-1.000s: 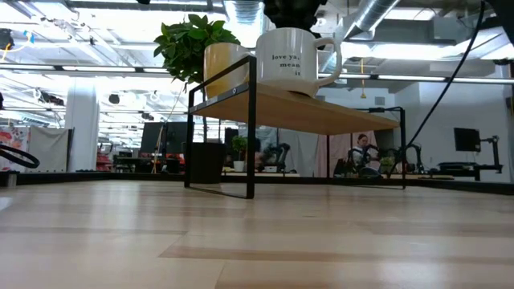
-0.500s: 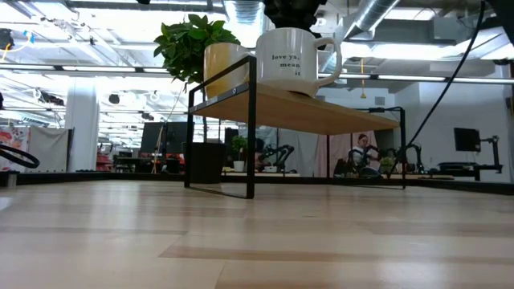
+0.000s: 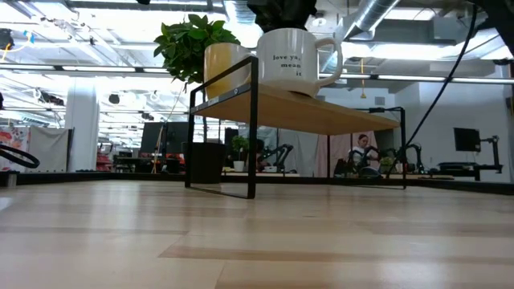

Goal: Place coffee mugs
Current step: Put the green mug on the shelf, then put the brown mug on the shelf, then put the white mug on the shelf

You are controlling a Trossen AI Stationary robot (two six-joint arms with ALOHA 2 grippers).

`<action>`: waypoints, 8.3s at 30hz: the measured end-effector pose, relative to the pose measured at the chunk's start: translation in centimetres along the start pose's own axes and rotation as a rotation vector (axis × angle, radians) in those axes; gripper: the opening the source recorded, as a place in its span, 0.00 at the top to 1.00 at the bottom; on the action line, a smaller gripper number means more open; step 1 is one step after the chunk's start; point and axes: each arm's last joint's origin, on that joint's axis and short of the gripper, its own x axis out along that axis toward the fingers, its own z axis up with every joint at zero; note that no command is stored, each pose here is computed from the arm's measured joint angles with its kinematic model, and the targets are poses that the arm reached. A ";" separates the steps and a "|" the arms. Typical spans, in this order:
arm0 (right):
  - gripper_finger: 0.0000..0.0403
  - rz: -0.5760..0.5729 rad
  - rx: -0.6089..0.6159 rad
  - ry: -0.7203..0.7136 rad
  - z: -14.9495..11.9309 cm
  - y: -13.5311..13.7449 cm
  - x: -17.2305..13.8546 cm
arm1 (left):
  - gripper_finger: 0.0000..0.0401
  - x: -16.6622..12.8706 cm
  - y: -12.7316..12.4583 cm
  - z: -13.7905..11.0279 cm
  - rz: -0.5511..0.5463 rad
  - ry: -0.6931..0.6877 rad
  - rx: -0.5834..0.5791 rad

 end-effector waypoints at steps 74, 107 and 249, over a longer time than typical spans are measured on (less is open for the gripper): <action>0.45 0.230 -0.977 0.592 -33.4 4.4 -9.3 | 0.57 0.0 0.3 -0.1 0.081 0.011 0.059; 0.87 0.259 -0.758 0.618 -28.9 1.1 -12.4 | 0.57 0.0 0.3 -0.2 0.084 0.017 0.065; 0.51 -0.079 0.086 0.825 -38.3 11.0 -2.8 | 0.57 -0.1 0.5 -0.4 0.162 0.027 0.019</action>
